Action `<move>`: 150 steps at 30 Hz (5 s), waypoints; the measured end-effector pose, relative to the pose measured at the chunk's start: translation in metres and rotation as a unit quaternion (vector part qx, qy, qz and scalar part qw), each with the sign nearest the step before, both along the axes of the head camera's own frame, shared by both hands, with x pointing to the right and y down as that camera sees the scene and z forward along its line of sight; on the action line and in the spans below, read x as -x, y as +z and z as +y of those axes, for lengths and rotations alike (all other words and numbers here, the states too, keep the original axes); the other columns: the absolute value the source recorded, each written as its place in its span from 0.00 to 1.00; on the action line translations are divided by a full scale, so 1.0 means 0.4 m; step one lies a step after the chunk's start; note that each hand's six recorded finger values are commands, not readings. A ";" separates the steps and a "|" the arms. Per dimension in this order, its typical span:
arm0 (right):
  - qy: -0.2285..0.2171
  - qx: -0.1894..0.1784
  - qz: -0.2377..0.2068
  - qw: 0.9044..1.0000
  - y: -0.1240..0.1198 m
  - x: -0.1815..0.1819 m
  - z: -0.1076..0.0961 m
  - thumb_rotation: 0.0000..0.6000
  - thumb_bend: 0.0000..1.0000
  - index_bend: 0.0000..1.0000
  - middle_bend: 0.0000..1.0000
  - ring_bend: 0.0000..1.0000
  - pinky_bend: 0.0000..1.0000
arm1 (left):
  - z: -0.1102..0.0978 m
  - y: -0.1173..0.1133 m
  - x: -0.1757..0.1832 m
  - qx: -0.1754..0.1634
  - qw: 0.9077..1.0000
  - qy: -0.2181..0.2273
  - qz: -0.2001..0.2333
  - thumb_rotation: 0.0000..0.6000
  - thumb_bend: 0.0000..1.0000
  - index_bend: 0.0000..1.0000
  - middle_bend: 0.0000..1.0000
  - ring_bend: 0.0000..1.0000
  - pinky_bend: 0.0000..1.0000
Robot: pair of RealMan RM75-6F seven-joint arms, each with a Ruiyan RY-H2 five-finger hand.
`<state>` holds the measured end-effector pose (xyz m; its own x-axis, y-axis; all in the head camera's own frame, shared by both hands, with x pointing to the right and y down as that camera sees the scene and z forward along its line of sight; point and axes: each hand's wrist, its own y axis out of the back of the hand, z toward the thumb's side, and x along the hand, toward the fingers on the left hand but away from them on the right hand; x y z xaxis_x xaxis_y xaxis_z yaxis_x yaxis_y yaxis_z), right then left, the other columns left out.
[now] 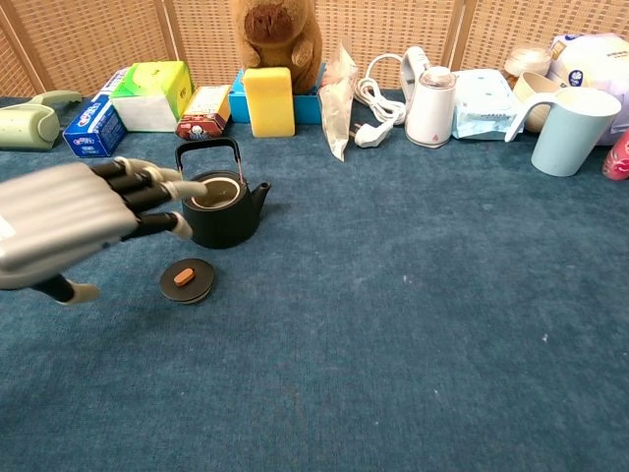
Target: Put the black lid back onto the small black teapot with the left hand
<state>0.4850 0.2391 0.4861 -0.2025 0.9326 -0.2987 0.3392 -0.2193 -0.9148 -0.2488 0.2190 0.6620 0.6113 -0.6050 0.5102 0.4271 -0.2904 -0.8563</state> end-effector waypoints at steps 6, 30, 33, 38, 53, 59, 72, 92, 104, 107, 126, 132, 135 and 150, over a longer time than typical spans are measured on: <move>0.003 -0.002 -0.006 1.000 -0.006 -0.006 0.000 1.00 0.07 0.00 0.00 0.00 0.00 | -0.001 0.028 -0.040 0.007 1.000 0.005 -0.014 1.00 0.06 0.22 0.00 0.00 0.08; 0.007 -0.003 -0.024 1.000 -0.017 -0.017 0.000 1.00 0.07 0.00 0.00 0.00 0.00 | 0.004 0.075 -0.119 -0.006 0.998 0.036 -0.059 1.00 0.06 0.23 0.00 0.00 0.08; 0.007 -0.001 -0.025 1.000 -0.017 -0.017 0.000 1.00 0.07 0.00 0.00 0.00 0.00 | 0.005 0.081 -0.121 -0.005 0.998 0.034 -0.061 1.00 0.06 0.24 0.00 0.00 0.08; 0.007 -0.002 -0.028 1.000 -0.019 -0.017 0.000 1.00 0.07 0.00 0.00 0.00 0.00 | 0.006 0.087 -0.120 -0.007 0.997 0.035 -0.065 1.00 0.07 0.25 0.00 0.00 0.08; 0.000 0.005 -0.043 0.999 -0.017 -0.011 0.002 1.00 0.07 0.00 0.00 0.00 0.00 | 0.006 0.096 -0.130 -0.009 0.997 0.035 -0.067 1.00 0.14 0.37 0.00 0.00 0.08; -0.002 0.007 -0.043 0.999 -0.015 -0.008 0.002 1.00 0.07 0.00 0.00 0.00 0.00 | 0.004 0.091 -0.133 -0.012 0.997 0.033 -0.065 1.00 0.17 0.38 0.00 0.00 0.08; -0.002 0.007 -0.042 0.999 -0.014 -0.008 0.002 1.00 0.07 0.00 0.00 0.00 0.00 | 0.002 0.091 -0.123 -0.011 0.997 0.030 -0.072 1.00 0.22 0.39 0.00 0.00 0.08; 0.000 0.007 -0.044 0.999 -0.016 -0.011 0.002 1.00 0.07 0.00 0.00 0.00 0.00 | -0.014 0.008 -0.159 -0.050 0.996 0.048 -0.049 1.00 0.23 0.39 0.00 0.00 0.08; 0.001 0.007 -0.044 0.999 -0.016 -0.013 0.001 1.00 0.07 0.00 0.00 0.00 0.00 | -0.068 -0.056 -0.178 -0.097 0.992 0.059 -0.056 1.00 0.23 0.39 0.00 0.00 0.08; -0.001 0.009 -0.044 0.999 -0.014 -0.011 0.001 1.00 0.07 0.00 0.00 0.00 0.00 | -0.094 -0.066 -0.177 -0.104 0.991 0.051 -0.060 1.00 0.23 0.39 0.00 0.00 0.08; 0.007 0.018 -0.041 0.999 0.000 -0.018 -0.005 1.00 0.07 0.00 0.00 0.00 0.00 | -0.214 -0.031 -0.204 -0.105 0.991 0.008 -0.086 1.00 0.23 0.39 0.00 0.00 0.08; 0.012 0.017 -0.045 0.999 -0.001 -0.025 -0.008 1.00 0.07 0.00 0.00 0.00 0.00 | -0.223 -0.013 -0.219 -0.103 0.990 0.009 -0.092 1.00 0.23 0.39 0.00 0.00 0.08; 0.012 0.016 -0.048 0.999 -0.003 -0.026 -0.008 1.00 0.07 0.00 0.00 0.00 0.00 | -0.227 -0.007 -0.220 -0.105 0.990 0.008 -0.098 1.00 0.23 0.39 0.00 0.00 0.08; 0.011 0.016 -0.057 0.998 -0.009 -0.028 -0.008 1.00 0.07 0.00 0.00 0.00 0.00 | -0.252 0.004 -0.211 -0.112 0.987 -0.004 -0.117 1.00 0.23 0.39 0.00 0.00 0.08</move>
